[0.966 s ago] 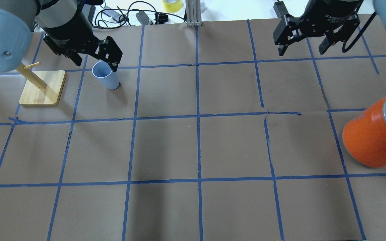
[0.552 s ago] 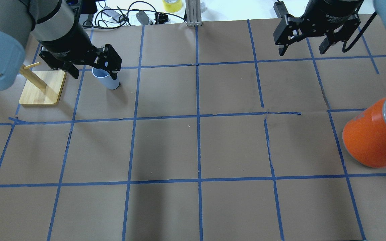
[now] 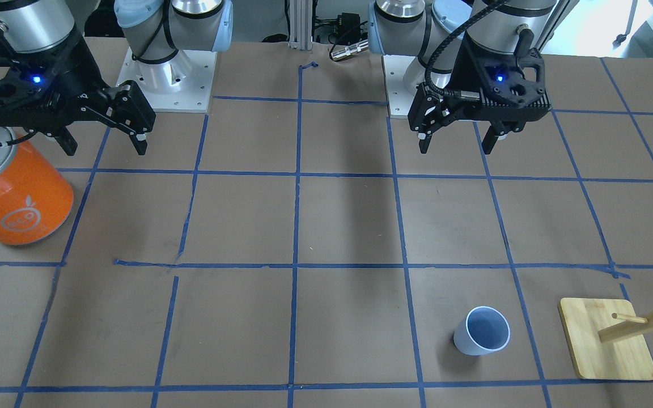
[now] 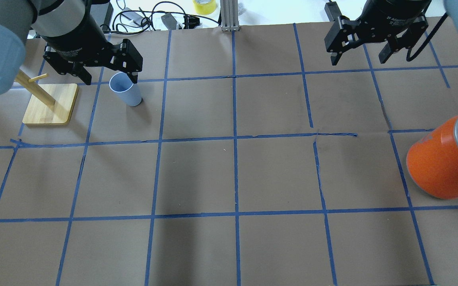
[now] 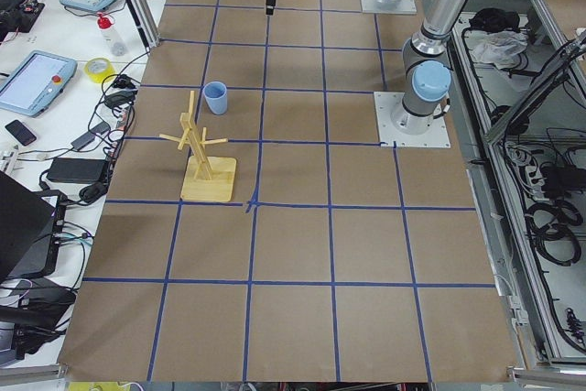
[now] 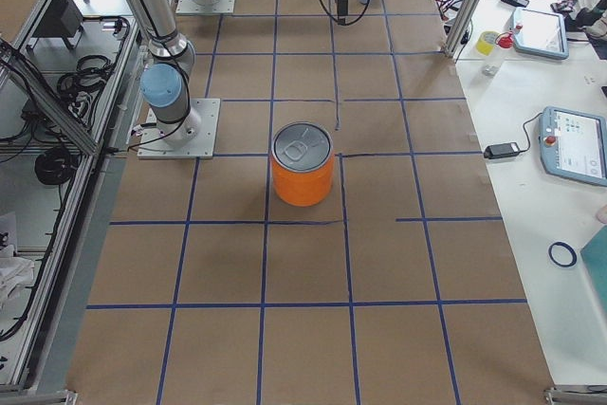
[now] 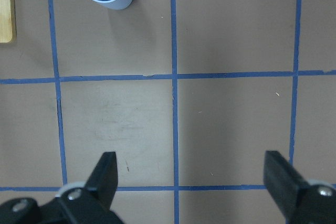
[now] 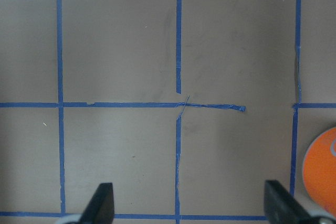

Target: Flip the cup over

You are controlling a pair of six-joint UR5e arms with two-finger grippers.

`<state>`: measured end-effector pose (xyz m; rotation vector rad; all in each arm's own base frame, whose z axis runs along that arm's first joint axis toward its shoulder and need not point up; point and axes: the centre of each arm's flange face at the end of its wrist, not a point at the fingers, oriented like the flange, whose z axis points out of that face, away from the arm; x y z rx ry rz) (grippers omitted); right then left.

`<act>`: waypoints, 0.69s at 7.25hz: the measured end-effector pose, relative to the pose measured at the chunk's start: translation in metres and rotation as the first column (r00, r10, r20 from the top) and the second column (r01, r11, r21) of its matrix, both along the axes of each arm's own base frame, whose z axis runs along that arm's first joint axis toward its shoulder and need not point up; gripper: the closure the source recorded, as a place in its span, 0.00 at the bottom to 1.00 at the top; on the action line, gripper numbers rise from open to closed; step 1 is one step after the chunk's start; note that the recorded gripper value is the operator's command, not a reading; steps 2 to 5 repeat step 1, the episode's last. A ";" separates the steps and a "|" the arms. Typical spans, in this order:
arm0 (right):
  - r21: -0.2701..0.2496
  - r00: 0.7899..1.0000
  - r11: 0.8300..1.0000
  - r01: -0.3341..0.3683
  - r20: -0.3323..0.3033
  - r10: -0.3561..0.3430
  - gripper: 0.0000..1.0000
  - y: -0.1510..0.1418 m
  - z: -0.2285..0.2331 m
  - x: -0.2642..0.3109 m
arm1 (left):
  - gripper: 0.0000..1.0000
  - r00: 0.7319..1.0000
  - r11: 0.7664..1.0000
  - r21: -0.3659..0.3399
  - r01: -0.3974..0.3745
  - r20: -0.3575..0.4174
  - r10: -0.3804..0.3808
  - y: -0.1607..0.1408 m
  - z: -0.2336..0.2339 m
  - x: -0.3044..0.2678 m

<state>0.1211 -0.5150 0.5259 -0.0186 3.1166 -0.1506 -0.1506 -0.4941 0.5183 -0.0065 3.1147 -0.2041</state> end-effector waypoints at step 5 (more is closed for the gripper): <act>0.000 1.000 1.000 0.000 0.000 0.000 0.00 0.000 0.000 0.000 | 0.00 1.000 1.000 0.000 0.000 0.001 0.000 0.000 0.000 0.000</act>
